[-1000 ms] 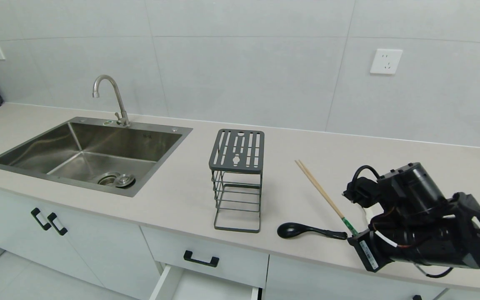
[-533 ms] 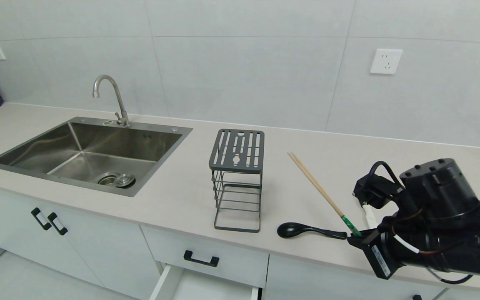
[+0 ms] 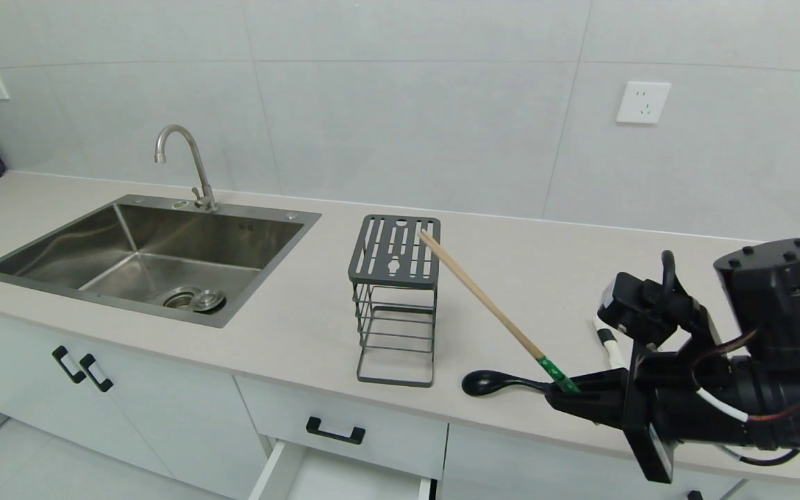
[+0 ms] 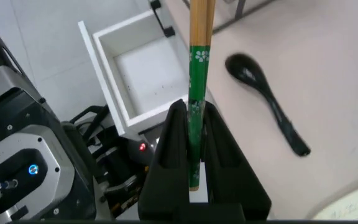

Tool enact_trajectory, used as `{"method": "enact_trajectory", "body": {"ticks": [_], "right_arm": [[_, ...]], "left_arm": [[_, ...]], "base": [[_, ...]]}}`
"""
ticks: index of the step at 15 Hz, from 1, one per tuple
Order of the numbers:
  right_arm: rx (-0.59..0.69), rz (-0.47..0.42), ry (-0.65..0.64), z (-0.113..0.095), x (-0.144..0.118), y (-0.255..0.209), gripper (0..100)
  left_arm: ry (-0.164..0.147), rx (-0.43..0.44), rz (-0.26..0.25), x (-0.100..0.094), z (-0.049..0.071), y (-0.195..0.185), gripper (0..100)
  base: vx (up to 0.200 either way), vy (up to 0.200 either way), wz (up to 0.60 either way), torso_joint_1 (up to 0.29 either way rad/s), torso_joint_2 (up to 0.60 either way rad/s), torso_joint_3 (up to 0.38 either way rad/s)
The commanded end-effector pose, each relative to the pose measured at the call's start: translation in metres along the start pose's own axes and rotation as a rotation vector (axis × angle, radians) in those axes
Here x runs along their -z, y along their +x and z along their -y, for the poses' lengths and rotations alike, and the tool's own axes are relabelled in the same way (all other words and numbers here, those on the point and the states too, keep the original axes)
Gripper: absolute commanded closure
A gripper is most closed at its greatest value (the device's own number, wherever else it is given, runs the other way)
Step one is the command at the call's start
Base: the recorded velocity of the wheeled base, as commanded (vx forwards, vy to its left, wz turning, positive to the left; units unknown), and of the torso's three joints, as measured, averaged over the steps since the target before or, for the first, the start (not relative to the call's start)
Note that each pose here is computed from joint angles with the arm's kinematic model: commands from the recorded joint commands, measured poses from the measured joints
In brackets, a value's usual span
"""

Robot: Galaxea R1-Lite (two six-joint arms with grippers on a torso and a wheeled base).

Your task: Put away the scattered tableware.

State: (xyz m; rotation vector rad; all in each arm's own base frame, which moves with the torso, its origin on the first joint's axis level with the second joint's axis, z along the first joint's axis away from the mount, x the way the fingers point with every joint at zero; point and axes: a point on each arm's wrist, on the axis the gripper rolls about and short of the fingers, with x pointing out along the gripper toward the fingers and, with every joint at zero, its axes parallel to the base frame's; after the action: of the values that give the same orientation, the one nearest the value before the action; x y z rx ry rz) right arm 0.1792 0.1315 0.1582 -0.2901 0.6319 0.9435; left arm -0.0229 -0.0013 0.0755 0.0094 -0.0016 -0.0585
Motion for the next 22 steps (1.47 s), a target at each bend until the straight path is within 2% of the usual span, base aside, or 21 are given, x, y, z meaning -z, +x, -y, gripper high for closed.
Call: {"method": "enact_trajectory", "body": {"ticks": [1, 4, 7, 9, 11, 14, 18, 22], "right_arm": [[-0.022, -0.012, -0.019, -0.004, 0.001, 0.004, 100], [-0.044, -0.102, -0.092, -0.005, 0.016, 0.007, 100], [-0.045, -0.124, -0.109, -0.007, 0.021, 0.006, 100], [-0.095, -0.186, -0.128, -0.021, 0.038, 0.010, 100], [-0.135, -0.214, -0.154, -0.031, 0.043, 0.014, 100], [-0.100, -0.263, -0.154, -0.035, 0.047, 0.019, 100], [-0.117, -0.256, -0.129, -0.041, 0.045, 0.028, 100], [-0.141, -0.185, -0.179, -0.047, 0.025, 0.059, 100]], "left_arm": [[0.000, 0.000, -0.001, 0.000, 0.000, 0.000, 0], [0.000, 0.000, -0.001, 0.000, 0.000, 0.000, 0], [0.000, 0.000, -0.001, 0.000, 0.000, 0.000, 0], [0.000, 0.000, -0.001, 0.000, 0.000, 0.000, 0], [0.000, 0.001, -0.001, 0.000, 0.000, 0.000, 0], [0.000, 0.001, -0.001, 0.000, 0.000, 0.000, 0], [0.000, 0.000, -0.001, 0.000, 0.000, 0.000, 0], [0.000, 0.000, -0.001, 0.000, 0.000, 0.000, 0]], "base": [[0.000, 0.000, 0.00, 0.000, 0.00, 0.000], [0.000, 0.000, 0.00, 0.000, 0.00, 0.000], [0.000, 0.000, 0.00, 0.000, 0.00, 0.000], [0.000, 0.000, 0.00, 0.000, 0.00, 0.000], [0.000, 0.000, 0.00, 0.000, 0.00, 0.000], [0.000, 0.000, 0.00, 0.000, 0.00, 0.000], [0.000, 0.000, 0.00, 0.000, 0.00, 0.000], [0.000, 0.000, 0.00, 0.000, 0.00, 0.000]]}}
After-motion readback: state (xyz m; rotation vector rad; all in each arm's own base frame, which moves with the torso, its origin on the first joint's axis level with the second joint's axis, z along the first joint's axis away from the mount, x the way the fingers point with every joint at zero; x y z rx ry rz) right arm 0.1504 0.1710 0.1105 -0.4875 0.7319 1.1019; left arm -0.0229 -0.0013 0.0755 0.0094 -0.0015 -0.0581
